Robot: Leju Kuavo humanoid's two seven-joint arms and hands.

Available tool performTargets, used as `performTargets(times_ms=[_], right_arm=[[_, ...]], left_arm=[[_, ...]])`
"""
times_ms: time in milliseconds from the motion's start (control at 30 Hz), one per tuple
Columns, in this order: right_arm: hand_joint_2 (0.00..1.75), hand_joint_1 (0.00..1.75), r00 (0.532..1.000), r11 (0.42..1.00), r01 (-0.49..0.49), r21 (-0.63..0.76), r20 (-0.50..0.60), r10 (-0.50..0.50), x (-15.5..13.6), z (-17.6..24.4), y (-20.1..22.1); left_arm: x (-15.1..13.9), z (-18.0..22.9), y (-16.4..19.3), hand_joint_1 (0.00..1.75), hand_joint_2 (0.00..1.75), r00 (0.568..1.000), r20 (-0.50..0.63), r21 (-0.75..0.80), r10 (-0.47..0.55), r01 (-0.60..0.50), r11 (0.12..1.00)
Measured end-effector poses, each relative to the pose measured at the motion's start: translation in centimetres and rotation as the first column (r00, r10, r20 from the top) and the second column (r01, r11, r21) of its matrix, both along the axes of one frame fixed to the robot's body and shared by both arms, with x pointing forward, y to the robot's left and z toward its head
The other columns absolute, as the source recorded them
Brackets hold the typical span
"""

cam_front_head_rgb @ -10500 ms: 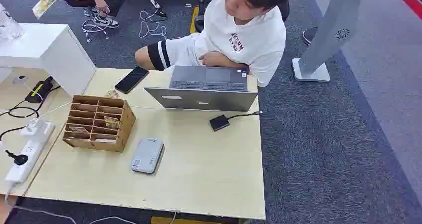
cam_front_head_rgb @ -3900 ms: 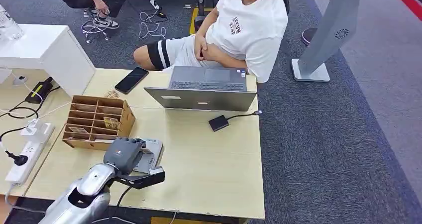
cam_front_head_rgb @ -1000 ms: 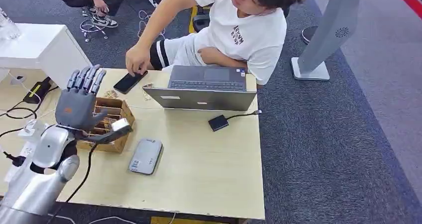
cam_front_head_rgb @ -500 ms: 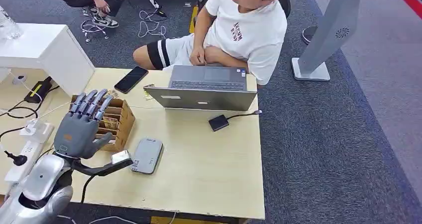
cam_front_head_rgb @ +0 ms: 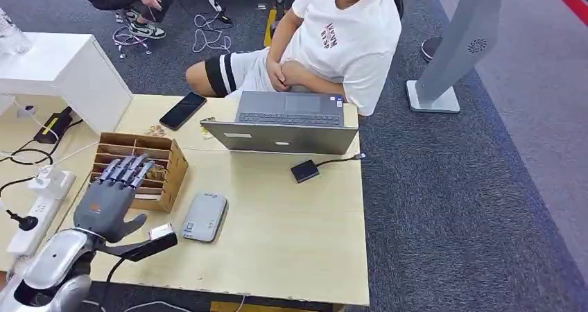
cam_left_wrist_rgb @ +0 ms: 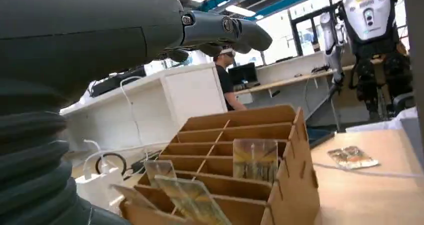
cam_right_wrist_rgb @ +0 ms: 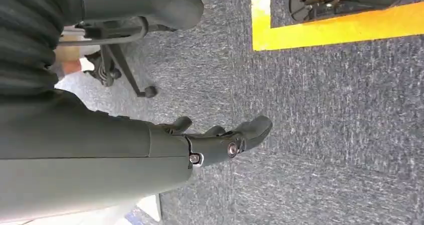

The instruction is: Pass the card to the sensor for recognition and then transmit it.

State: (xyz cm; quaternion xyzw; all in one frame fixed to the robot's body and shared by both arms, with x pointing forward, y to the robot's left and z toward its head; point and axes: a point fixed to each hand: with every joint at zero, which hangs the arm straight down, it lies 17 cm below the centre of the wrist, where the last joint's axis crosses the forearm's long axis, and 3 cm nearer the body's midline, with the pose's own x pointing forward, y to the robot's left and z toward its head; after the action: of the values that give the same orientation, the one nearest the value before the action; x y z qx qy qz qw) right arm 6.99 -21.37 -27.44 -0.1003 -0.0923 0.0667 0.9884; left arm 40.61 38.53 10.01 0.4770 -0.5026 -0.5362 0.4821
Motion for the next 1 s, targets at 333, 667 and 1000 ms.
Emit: performTargets(times_ms=[333,667,1000], right_arm=[[1.75,0.00,1.000,1.000,-0.010,0.004,-0.002,0.010,0.0,0.0,0.3],[1.75,0.00,1.000,1.000,-0.023,0.003,0.000,0.023,0.1,0.0,0.4],[1.75,0.00,0.999,0.999,-0.043,0.011,0.005,0.043,0.2,0.1,0.6]], left_arm=[[-1.2,-2.6,3.7,0.00,1.75,0.990,-0.042,0.024,0.134,-0.133,0.991],[-1.5,-3.1,7.5,0.00,1.75,0.969,-0.023,0.025,0.248,-0.247,0.969],[-2.0,-4.0,9.2,0.00,1.75,0.953,-0.032,0.008,0.300,-0.300,0.954]])
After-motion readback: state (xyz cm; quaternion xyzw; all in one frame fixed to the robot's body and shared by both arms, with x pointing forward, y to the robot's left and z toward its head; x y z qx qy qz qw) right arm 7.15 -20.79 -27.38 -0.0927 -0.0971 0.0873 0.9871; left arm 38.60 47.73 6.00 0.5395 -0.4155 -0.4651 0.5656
